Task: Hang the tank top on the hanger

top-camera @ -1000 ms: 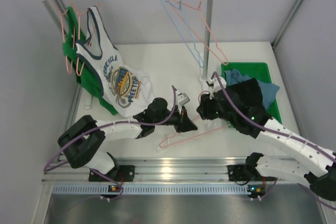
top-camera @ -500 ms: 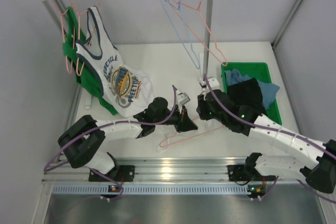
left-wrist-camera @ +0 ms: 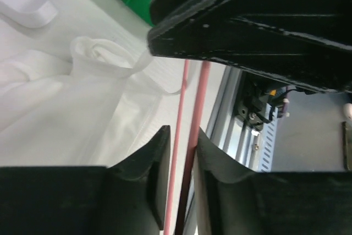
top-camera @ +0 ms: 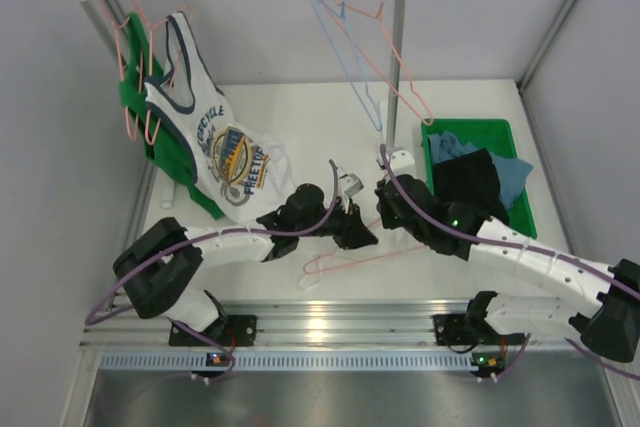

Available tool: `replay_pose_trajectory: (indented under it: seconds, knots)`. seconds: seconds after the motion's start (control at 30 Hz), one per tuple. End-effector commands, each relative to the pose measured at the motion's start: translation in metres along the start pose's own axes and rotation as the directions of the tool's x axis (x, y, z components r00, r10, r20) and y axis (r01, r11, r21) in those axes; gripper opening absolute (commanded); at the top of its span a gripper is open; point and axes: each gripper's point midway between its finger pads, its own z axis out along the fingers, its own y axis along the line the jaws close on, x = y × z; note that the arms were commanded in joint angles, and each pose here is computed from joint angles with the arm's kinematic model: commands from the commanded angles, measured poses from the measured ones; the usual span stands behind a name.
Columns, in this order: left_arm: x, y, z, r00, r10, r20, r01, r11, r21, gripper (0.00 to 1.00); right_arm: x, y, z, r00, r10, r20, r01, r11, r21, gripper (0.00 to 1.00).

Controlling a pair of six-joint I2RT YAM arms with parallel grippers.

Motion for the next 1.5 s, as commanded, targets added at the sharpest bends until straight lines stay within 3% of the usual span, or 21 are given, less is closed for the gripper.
replay_pose_trajectory:
  seconds: [0.0,0.13,0.47,0.73,0.93,1.07,1.33,1.47]
  knots:
    - [-0.026,0.005,0.001,0.997,0.009,0.072,-0.004,0.998,-0.066,0.30,-0.015,0.003,-0.003,0.998,0.013,0.066,-0.013,1.000,0.007,0.00]
    - [-0.035,0.006,-0.005,0.995,0.021,0.098,-0.011,0.995,-0.104,0.44,-0.013,0.004,-0.002,0.998,0.007,0.068,-0.007,1.000,0.005,0.00]
    - [-0.059,0.012,-0.029,0.983,0.058,0.172,-0.017,0.973,-0.230,0.52,-0.003,0.005,-0.002,0.998,-0.029,0.054,0.030,1.000,-0.010,0.00]
    - [-0.054,0.020,-0.057,0.988,0.044,0.147,0.011,0.936,-0.351,0.52,0.006,-0.002,-0.005,0.998,-0.035,0.043,0.035,0.999,0.005,0.00]
    - [-0.031,0.040,-0.099,0.992,-0.022,0.124,0.084,0.846,-0.527,0.50,0.012,-0.006,-0.009,0.998,-0.056,0.026,0.055,0.998,0.007,0.00]
    - [0.009,0.054,-0.125,0.992,-0.125,0.034,0.118,0.766,-0.632,0.49,0.014,-0.010,-0.011,0.998,-0.065,0.026,0.064,0.998,0.014,0.00]
    - [0.048,0.059,-0.160,0.959,-0.270,0.087,0.249,0.654,-0.714,0.49,0.021,-0.011,-0.008,0.998,-0.060,0.007,0.060,0.998,0.022,0.00]
    - [0.079,0.063,-0.172,0.917,-0.383,0.112,0.332,0.579,-0.744,0.49,0.021,-0.011,-0.008,0.998,-0.057,0.006,0.057,0.998,0.024,0.00]
